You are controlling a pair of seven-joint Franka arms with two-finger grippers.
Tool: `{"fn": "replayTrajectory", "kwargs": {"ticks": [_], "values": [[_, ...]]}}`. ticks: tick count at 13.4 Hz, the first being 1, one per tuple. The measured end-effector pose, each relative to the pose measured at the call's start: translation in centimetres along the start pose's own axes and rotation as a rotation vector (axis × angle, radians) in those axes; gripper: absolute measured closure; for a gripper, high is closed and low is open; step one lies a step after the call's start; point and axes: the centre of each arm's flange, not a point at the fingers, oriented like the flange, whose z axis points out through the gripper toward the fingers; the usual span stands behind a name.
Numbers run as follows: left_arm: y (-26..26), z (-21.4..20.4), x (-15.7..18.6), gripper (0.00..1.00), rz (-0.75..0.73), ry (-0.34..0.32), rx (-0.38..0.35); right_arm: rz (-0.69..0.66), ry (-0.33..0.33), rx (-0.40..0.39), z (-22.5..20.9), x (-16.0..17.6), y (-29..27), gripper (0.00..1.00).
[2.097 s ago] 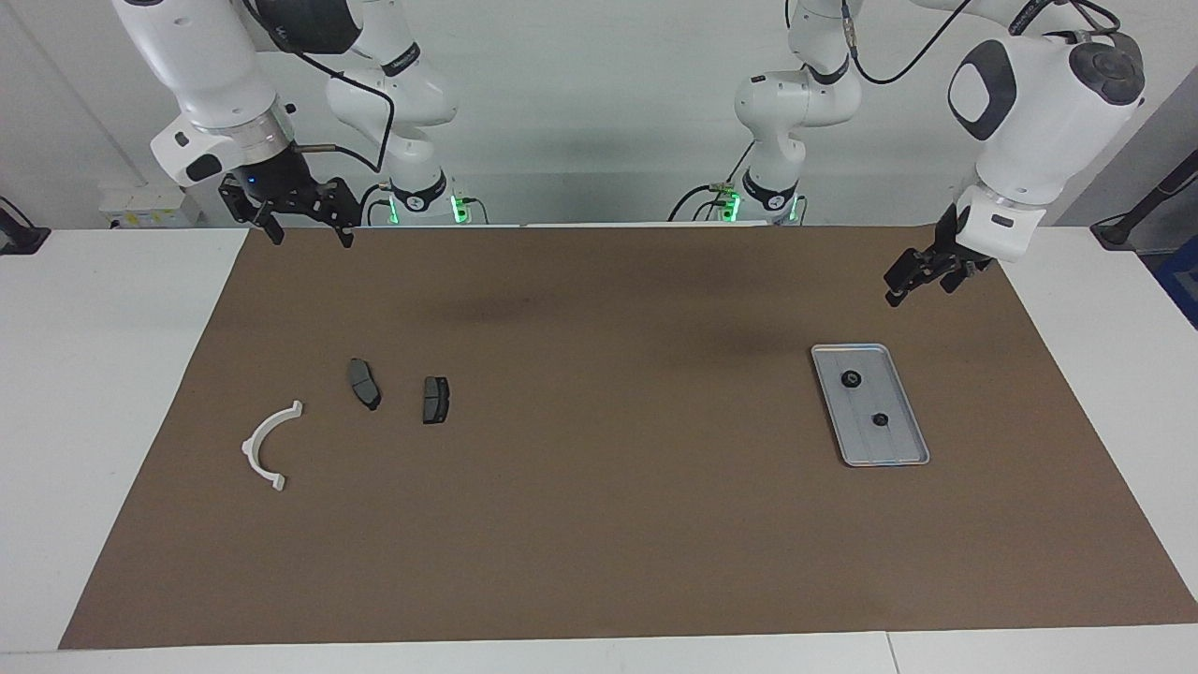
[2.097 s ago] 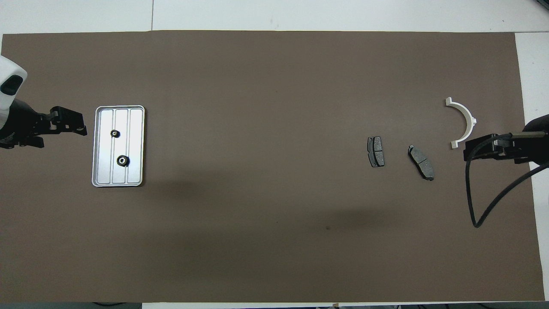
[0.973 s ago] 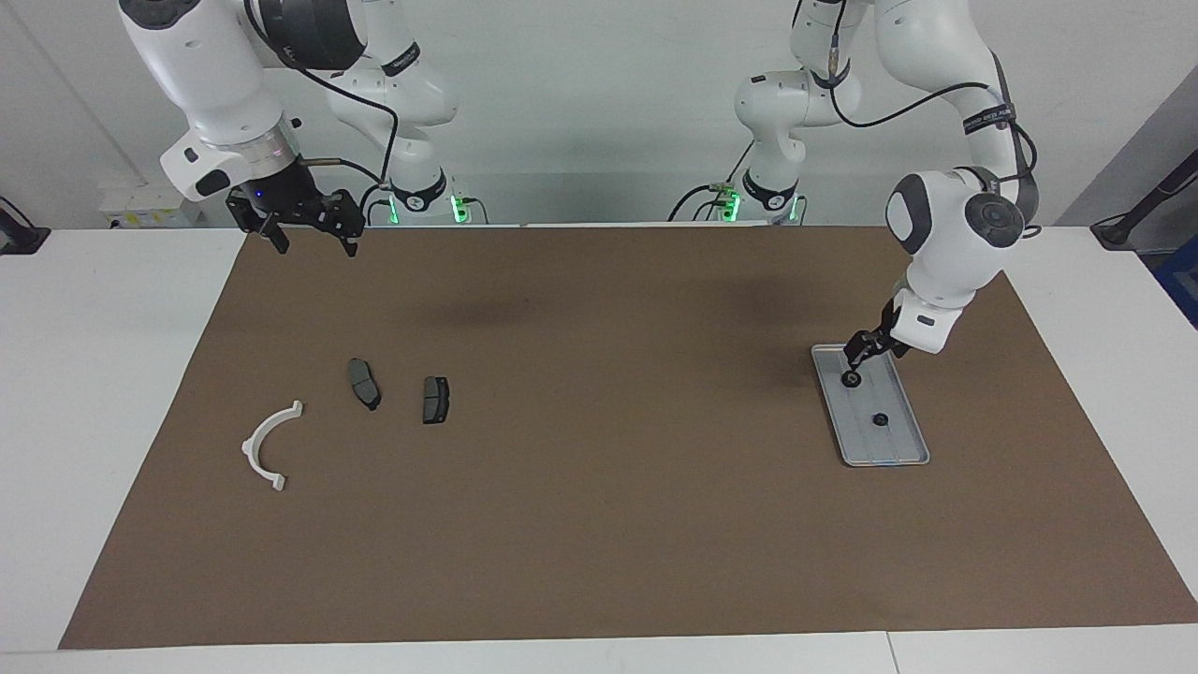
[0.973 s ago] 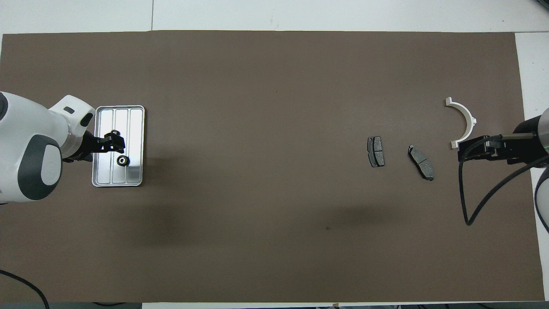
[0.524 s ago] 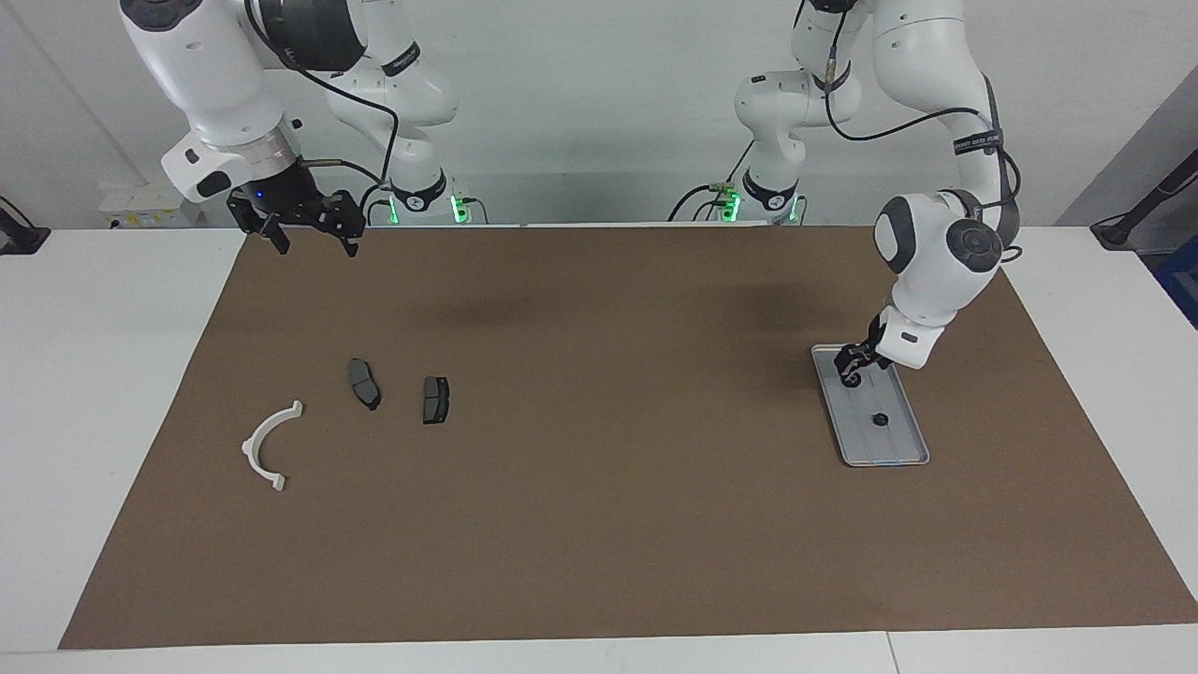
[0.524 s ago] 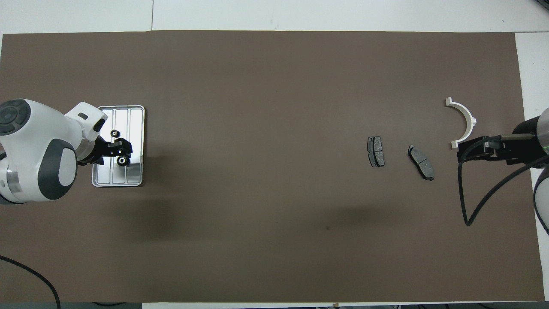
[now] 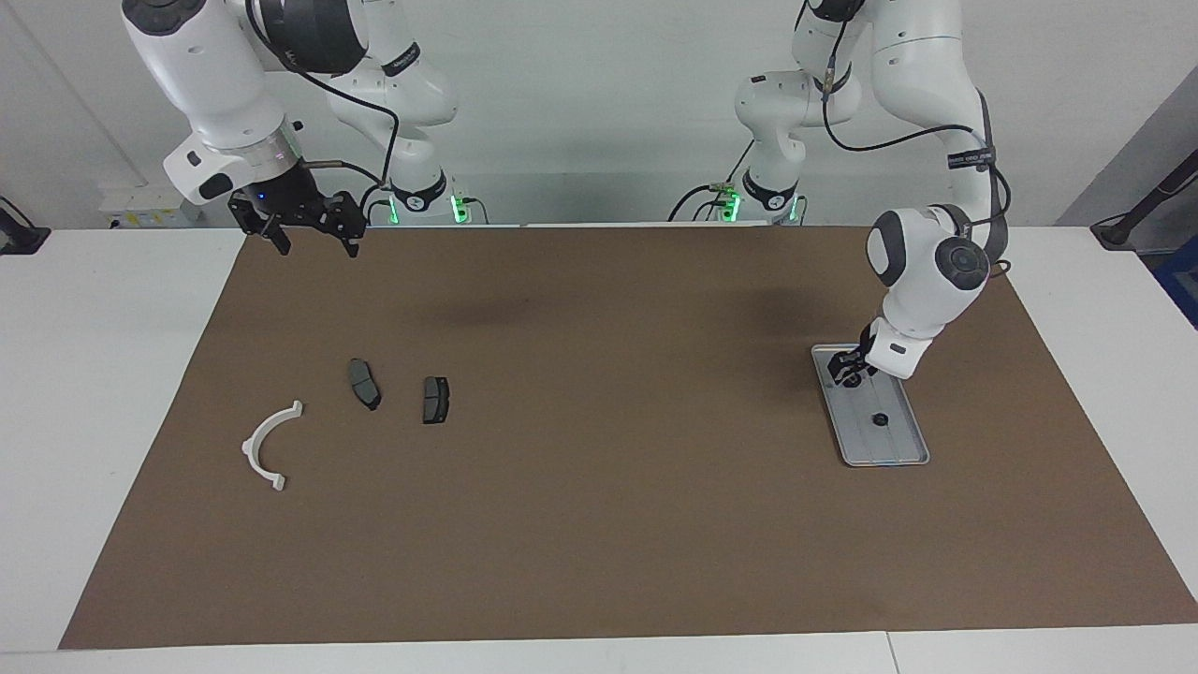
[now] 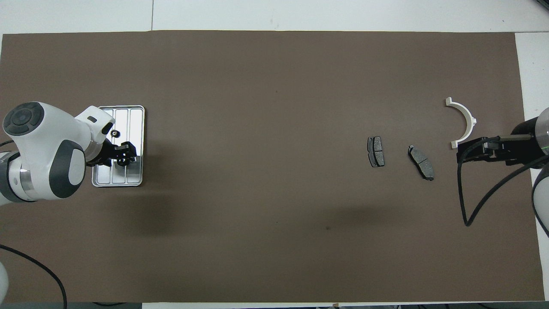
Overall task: Place bearing gear from tray to pile
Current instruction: 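Lower the left gripper onto a black gear in the tray and grasp, then lift the black gear with the left gripper toward the table center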
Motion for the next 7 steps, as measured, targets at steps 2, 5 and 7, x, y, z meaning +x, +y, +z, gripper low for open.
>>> {"fn": "replayTrajectory", "kwargs": {"ticks": [2,5,7], "values": [[0.01,0.07,0.05,0.32,0.008,0.003,-0.001,0.0,0.0,0.0,0.01,0.0,0.0,0.0],[-0.05,0.18,0.05,0.4,0.011,0.001,0.0,-0.001,-0.001,0.0,0.04,0.0,0.0,0.0],[-0.06,0.44,-0.02,0.4,0.014,-0.004,0.001,-0.001,-0.001,0.0,0.05,0.0,0.0,0.0]]}}
